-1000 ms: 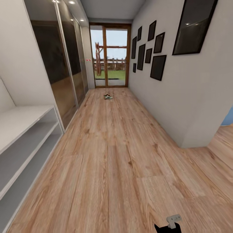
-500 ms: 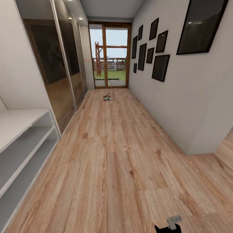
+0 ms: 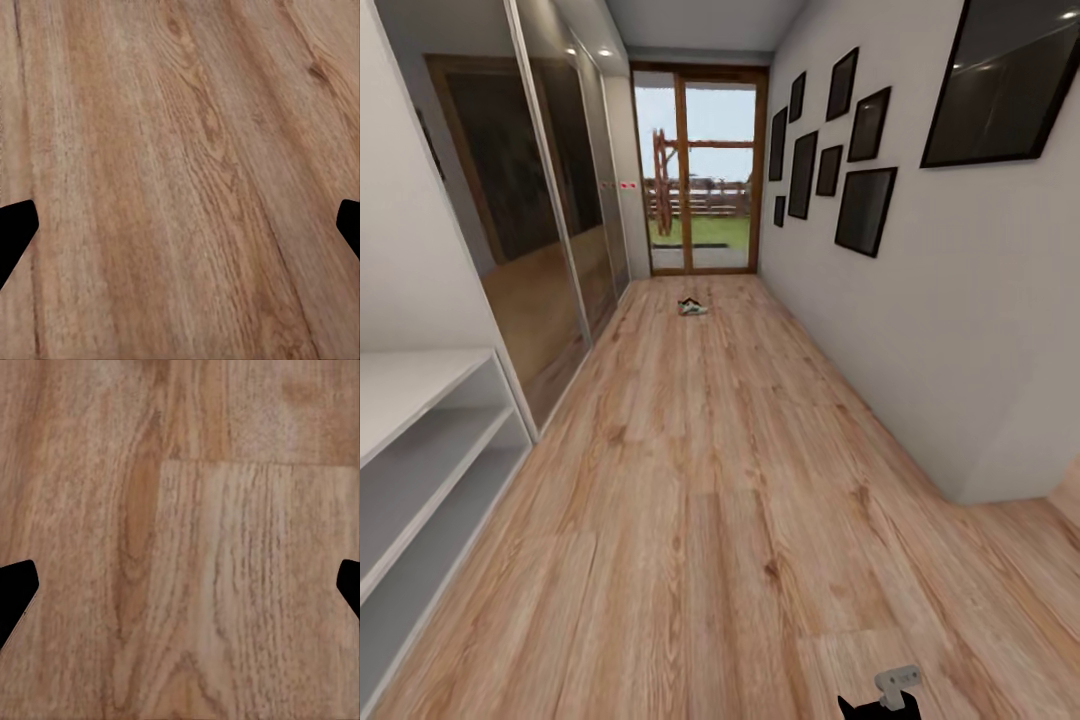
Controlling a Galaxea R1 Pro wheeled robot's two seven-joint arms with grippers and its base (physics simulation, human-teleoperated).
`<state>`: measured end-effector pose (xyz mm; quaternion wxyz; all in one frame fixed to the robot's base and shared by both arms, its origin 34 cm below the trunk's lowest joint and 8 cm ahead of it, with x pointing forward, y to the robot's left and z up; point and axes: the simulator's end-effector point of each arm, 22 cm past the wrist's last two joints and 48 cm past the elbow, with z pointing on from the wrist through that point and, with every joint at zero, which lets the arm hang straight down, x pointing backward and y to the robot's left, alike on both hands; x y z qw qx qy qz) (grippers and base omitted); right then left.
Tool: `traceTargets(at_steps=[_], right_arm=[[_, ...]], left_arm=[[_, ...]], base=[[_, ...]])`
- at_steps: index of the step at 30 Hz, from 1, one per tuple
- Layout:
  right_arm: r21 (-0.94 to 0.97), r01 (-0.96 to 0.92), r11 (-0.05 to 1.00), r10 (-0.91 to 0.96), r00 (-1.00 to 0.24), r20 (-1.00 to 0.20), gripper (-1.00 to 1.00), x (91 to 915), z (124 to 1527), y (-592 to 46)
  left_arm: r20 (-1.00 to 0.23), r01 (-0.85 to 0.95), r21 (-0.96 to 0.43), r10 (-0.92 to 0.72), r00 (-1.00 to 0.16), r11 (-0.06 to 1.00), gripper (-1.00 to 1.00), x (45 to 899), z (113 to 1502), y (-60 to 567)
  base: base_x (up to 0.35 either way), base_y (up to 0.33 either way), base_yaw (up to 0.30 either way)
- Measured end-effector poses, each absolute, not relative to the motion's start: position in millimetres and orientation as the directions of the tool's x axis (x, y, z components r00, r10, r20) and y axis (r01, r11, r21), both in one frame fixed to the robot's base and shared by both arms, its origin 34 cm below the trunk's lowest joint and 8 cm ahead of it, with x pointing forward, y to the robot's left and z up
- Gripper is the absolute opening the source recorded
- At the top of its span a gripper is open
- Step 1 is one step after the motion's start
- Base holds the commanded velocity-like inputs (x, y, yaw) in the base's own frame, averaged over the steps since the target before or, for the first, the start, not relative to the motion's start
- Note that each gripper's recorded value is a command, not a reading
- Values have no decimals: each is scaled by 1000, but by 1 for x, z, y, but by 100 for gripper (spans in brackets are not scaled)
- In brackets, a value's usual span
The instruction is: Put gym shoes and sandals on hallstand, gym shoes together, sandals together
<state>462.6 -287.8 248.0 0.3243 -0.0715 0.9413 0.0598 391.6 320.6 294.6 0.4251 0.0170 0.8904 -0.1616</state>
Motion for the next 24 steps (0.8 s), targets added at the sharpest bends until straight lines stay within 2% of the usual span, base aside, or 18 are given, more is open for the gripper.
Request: traceTargets(at_steps=[11, 24], right_arm=[[66, -173, 983, -95, -779, -620, 100, 463, 248, -288], [66, -171, 983, -94, -779, -621, 100, 463, 248, -288]], left_arm=[[-762, 158, -266, -107, -638, 951, 100, 392, 294, 323], [-764, 157, -264, -107, -637, 952, 100, 392, 294, 324]], base=[[335, 0, 156], [335, 0, 21]])
